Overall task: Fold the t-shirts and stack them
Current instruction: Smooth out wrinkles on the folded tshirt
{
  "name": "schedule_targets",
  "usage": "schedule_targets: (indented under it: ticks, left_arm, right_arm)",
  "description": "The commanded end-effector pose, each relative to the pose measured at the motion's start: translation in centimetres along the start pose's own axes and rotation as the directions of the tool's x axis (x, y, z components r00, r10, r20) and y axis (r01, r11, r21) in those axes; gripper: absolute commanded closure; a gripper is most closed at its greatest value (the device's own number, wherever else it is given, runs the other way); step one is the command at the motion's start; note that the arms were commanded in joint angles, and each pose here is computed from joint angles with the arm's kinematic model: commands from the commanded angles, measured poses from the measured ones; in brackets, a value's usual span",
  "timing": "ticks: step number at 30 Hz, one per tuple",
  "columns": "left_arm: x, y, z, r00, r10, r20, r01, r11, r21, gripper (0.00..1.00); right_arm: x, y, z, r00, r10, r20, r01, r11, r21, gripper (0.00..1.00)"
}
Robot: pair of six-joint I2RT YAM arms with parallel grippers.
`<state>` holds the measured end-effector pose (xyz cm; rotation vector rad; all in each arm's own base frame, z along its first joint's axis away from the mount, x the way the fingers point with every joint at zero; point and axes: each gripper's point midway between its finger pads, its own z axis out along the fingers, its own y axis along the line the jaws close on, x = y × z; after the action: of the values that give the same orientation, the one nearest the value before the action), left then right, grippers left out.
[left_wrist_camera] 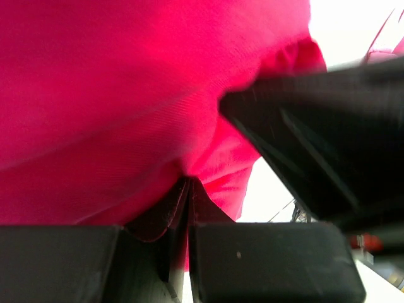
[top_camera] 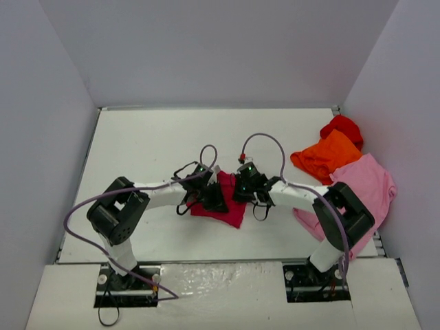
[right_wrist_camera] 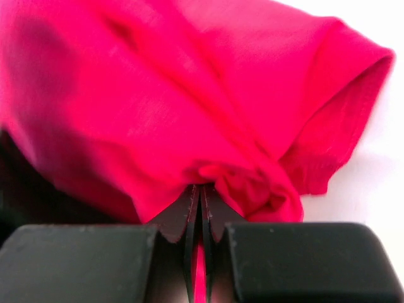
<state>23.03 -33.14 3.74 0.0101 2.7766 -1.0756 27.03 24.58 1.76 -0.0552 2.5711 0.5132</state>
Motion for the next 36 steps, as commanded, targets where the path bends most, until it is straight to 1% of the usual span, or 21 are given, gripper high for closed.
schedule_targets:
  ticks: [1,4,6,9,13,15,19,21,23,24,25,27,28,29,30,31,32,33,34,36]
  left_arm:
    - [-1.1,-2.7,-2.0,0.997,0.058,0.046,-0.059,0.997,0.039,1.0]
    - [-1.0,-2.5,-2.3,0.997,0.057,0.051,-0.058,0.998,0.031,1.0]
    - [-1.0,-2.4,-2.5,0.997,0.057,0.055,-0.059,0.998,0.026,1.0]
    - [-0.7,-2.1,-2.5,0.997,0.057,0.053,-0.058,0.998,0.022,1.0]
    - [-0.5,-1.9,-2.5,0.997,0.05,0.055,-0.052,0.998,0.024,1.0]
    - [-0.2,-1.7,-2.5,0.998,0.048,0.051,-0.049,0.999,0.02,1.0]
    - [0.0,-1.3,-2.8,0.997,0.042,0.058,-0.043,0.999,0.014,1.0]
    - [0.1,-1.3,-3.0,0.997,0.046,0.061,-0.047,0.999,0.015,1.0]
    - [-0.1,-1.8,-3.5,0.995,0.06,0.079,-0.062,0.998,0.029,1.0]
    - [-0.2,-2.0,-3.9,0.993,0.066,0.097,-0.07,0.997,0.033,1.0]
    - [-0.4,-2.4,-4.7,0.988,0.078,0.13,-0.084,0.996,0.041,1.0]
    - [-0.9,-3.0,-6.2,0.977,0.103,0.187,-0.114,0.992,0.048,1.0]
    - [-1.2,-3.4,-6.8,0.97,0.118,0.212,-0.132,0.99,0.052,1.0]
    - [-1.5,-3.9,-7.7,0.96,0.136,0.244,-0.155,0.986,0.059,0.98]
    - [-2.0,-4.8,-8.9,0.944,0.159,0.29,-0.187,0.98,0.07,0.9]
    - [-2.4,-5.5,-9.9,0.93,0.173,0.324,-0.209,0.975,0.079,0.73]
    - [-2.7,-6.3,-10.8,0.919,0.186,0.348,-0.23,0.969,0.091,0.53]
    - [-2.9,-7.1,-11.8,0.907,0.201,0.371,-0.255,0.961,0.103,0.37]
    - [-2.9,-7.6,-12.7,0.896,0.215,0.388,-0.274,0.956,0.102,0.3]
    - [-2.8,-8.2,-14.4,0.879,0.229,0.418,-0.296,0.95,0.103,0.12]
  right_arm:
    - [-0.3,-3.5,2.9,1.0,0.014,-0.012,-0.013,0.997,0.082,1.0]
    - [-1.9,-5.2,3.4,0.999,0.043,0.025,-0.046,0.992,0.12,1.0]
    - [-4.0,-5.7,2.9,0.996,0.055,0.075,-0.065,0.99,0.129,1.0]
    - [-6.6,-6.0,1.9,0.987,0.037,0.153,-0.063,0.984,0.167,1.0]
    - [-8.9,-6.4,1.9,0.983,0.005,0.183,-0.045,0.976,0.215,1.0]
    - [-9.1,-6.6,2.3,0.985,0.01,0.174,-0.047,0.977,0.21,1.0]
    - [-9.2,-5.2,2.0,0.985,0.024,0.173,-0.049,0.988,0.146,1.0]
    - [-9.9,-5.0,1.0,0.976,0.029,0.218,-0.061,0.988,0.14,1.0]
    - [-11.2,-3.8,-1.2,0.956,0.013,0.292,-0.051,0.991,0.121,1.0]
    - [-11.5,-3.7,-2.1,0.946,0.004,0.323,-0.051,0.989,0.138,0.98]
    - [-12.5,-3.1,-3.7,0.93,0.007,0.367,-0.056,0.991,0.123,0.86]
    - [-13.3,-2.5,-5.3,0.913,0.013,0.408,-0.06,0.993,0.103,0.6]
    - [-14.0,-1.8,-6.8,0.898,0.025,0.44,-0.063,0.995,0.073,0.5]
    - [-14.3,-1.2,-7.7,0.891,0.037,0.453,-0.063,0.997,0.044,0.39]
    - [-14.6,-0.5,-9.0,0.88,0.054,0.472,-0.066,0.998,0.01,0.34]
    - [-14.8,0.0,-9.8,0.874,0.066,0.481,-0.064,0.998,-0.02,0.32]
    - [-14.6,0.8,-10.4,0.877,0.078,0.473,-0.054,0.996,-0.065,0.32]
    - [-14.2,1.9,-11.0,0.885,0.092,0.457,-0.039,0.992,-0.124,0.33]
    - [-13.8,2.5,-11.4,0.889,0.109,0.445,-0.04,0.986,-0.161,0.32]
    - [-12.6,3.6,-12.0,0.904,0.138,0.406,-0.041,0.97,-0.239,0.32]
